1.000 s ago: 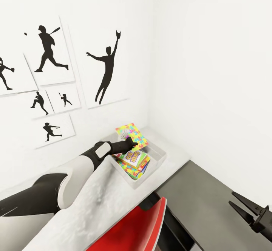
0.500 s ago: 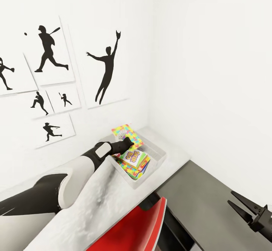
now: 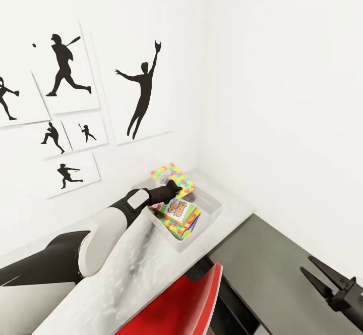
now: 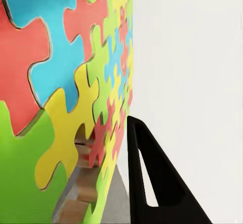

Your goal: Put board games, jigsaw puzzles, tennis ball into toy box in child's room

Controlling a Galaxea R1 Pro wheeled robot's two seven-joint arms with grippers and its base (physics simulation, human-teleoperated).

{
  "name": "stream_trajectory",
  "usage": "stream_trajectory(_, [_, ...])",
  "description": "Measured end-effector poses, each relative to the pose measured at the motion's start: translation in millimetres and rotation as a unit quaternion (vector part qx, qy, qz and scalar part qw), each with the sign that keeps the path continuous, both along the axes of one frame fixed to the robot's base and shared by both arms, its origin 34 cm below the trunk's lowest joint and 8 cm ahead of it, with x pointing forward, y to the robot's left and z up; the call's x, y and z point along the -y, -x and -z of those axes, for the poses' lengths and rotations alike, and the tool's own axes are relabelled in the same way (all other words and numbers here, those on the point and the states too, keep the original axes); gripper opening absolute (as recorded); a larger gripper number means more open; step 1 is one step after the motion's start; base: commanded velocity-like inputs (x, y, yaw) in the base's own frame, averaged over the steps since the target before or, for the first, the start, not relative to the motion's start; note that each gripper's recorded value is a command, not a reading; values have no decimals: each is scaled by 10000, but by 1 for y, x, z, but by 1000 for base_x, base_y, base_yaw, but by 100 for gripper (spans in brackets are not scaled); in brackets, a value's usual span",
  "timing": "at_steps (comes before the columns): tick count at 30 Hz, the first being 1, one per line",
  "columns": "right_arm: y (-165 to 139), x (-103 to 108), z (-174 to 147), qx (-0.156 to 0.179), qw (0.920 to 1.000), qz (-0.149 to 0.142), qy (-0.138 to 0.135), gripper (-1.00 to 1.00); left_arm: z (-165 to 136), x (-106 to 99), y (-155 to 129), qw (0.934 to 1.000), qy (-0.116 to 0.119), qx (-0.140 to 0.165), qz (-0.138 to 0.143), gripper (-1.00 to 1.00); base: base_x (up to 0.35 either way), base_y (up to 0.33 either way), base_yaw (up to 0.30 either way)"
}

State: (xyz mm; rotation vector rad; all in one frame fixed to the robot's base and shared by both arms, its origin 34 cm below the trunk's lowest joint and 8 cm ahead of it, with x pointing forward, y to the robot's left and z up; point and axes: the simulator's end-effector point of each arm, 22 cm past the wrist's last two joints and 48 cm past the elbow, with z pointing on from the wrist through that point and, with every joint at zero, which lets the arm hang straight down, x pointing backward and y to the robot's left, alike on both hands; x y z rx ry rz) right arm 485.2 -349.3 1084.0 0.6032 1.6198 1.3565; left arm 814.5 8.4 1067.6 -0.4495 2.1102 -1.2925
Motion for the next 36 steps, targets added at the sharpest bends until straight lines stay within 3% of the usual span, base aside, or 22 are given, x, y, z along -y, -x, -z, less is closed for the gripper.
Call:
stream_trajectory(9, [-7, -4, -15, 249, 9996, -40, -88, 100, -2, 8, 7, 9997, 157, -32, 191, -100, 0, 0, 0])
stream_trajectory(26, [7, 7, 15, -29, 9986, 242, -471, 100, -2, 11, 10, 9995, 204, -23, 249, -100, 0, 0, 0])
stream_trajectory(36, [-12, -5, -6, 170, 9993, 111, -307, 100, 0, 12, 13, 9992, 210, -120, 315, -100, 0, 0, 0])
